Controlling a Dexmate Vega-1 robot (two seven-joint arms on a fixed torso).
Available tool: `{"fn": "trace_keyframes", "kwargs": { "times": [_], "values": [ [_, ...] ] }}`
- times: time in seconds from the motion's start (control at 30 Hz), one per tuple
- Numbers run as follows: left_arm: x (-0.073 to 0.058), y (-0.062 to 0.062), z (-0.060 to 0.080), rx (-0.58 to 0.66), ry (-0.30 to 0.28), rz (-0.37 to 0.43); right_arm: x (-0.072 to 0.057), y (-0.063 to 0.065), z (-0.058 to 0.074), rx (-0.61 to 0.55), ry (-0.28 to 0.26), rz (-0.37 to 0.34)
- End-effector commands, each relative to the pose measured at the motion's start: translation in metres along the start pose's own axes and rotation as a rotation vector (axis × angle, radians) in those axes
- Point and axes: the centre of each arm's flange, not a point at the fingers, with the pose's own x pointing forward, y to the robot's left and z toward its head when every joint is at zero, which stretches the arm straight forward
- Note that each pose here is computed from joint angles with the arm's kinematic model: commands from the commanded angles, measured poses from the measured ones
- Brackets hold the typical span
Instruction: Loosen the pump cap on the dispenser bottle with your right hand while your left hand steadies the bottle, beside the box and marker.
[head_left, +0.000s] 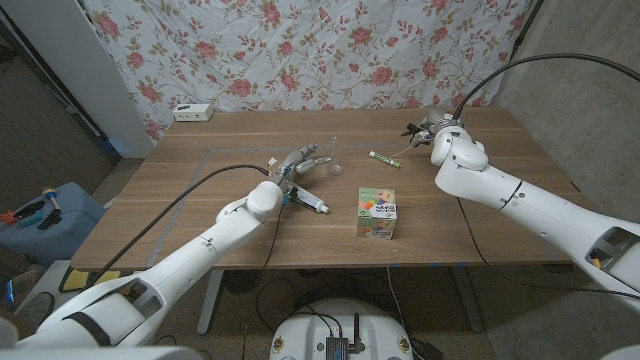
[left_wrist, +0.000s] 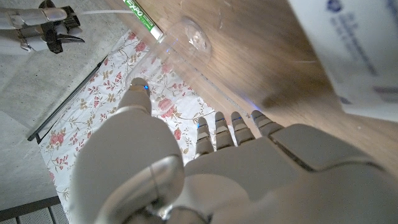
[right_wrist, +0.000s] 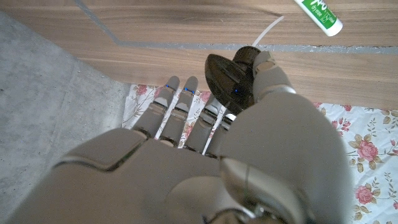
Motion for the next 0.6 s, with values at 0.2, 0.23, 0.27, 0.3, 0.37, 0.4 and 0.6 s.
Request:
{"fn": "trace_keyframes", "kwargs": {
  "times": [0.2, 0.23, 0.27, 0.3, 0.37, 0.4, 0.6],
  "values": [
    [-0.003, 0.014, 0.013, -0.01, -0.052, 0.03, 0.005, 0.029, -0.016, 0.107, 0.056, -0.007],
    [-0.003, 0.014, 0.013, -0.011, -0.052, 0.033, 0.005, 0.031, -0.017, 0.113, 0.062, -0.004],
    [-0.003, 0.014, 0.013, -0.01, -0.052, 0.035, 0.005, 0.032, -0.018, 0.118, 0.068, -0.002],
    [-0.004, 0.015, 0.014, -0.01, -0.054, 0.036, 0.005, 0.034, -0.019, 0.121, 0.068, 0.0],
    [-0.004, 0.016, 0.013, -0.014, -0.052, 0.041, 0.006, 0.036, -0.021, 0.128, 0.069, 0.008],
    [-0.004, 0.016, 0.013, -0.015, -0.053, 0.042, 0.006, 0.038, -0.021, 0.135, 0.076, 0.011],
    [-0.005, 0.019, 0.013, -0.027, -0.057, 0.06, 0.007, 0.046, -0.026, 0.159, 0.083, 0.033]
  ]
}}
